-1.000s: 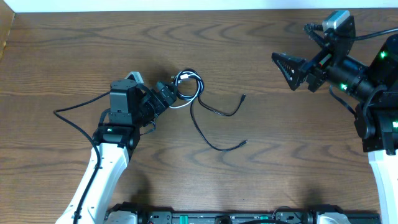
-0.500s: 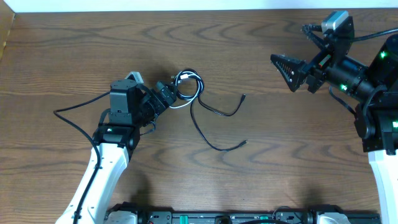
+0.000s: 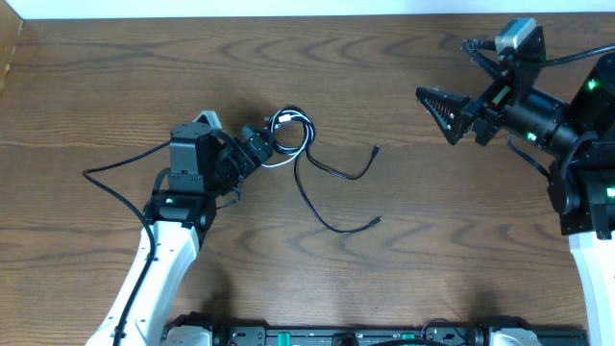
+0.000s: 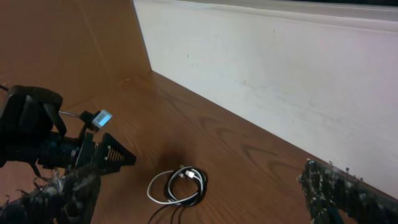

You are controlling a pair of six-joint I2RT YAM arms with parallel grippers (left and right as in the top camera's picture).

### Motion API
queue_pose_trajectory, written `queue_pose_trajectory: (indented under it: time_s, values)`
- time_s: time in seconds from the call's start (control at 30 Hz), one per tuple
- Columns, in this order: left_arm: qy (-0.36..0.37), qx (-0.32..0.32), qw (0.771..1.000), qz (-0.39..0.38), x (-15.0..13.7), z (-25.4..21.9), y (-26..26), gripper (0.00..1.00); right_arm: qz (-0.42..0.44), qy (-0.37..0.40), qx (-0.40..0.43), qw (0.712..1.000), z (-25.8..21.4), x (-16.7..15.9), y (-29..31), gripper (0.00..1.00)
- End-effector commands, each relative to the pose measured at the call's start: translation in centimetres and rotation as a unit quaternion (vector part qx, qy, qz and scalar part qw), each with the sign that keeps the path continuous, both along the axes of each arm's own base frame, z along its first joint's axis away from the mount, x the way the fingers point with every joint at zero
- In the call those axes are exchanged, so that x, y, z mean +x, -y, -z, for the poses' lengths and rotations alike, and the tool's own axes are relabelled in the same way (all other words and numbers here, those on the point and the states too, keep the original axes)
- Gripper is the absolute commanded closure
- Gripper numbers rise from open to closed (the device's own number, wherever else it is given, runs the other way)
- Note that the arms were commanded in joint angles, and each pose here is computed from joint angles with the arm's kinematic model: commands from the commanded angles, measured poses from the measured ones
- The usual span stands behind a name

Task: Untangle cables
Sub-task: 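Move the right gripper leftward toward the cable bundle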

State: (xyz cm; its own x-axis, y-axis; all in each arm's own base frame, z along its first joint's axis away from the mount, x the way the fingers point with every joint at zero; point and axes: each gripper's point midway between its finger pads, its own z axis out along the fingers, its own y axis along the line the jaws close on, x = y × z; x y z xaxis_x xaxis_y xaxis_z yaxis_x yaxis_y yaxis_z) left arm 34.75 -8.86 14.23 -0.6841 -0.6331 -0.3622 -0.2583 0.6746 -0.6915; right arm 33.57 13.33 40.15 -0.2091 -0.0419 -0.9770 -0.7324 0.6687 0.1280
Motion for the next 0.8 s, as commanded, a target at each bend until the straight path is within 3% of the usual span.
queue_pose_trajectory:
  time_s: [0.0,0.77]
  values:
    - [0.004,0.001,1.0,0.005,0.04,-0.3,0.11,0.02,-0.002,-0.003,0.007,1.0,-0.35,-0.06,0.02,0.01]
    - [0.004,0.001,1.0,0.005,0.04,-0.3,0.11,0.02,-0.002,-0.018,0.006,1.0,0.19,-0.21,0.02,0.01]
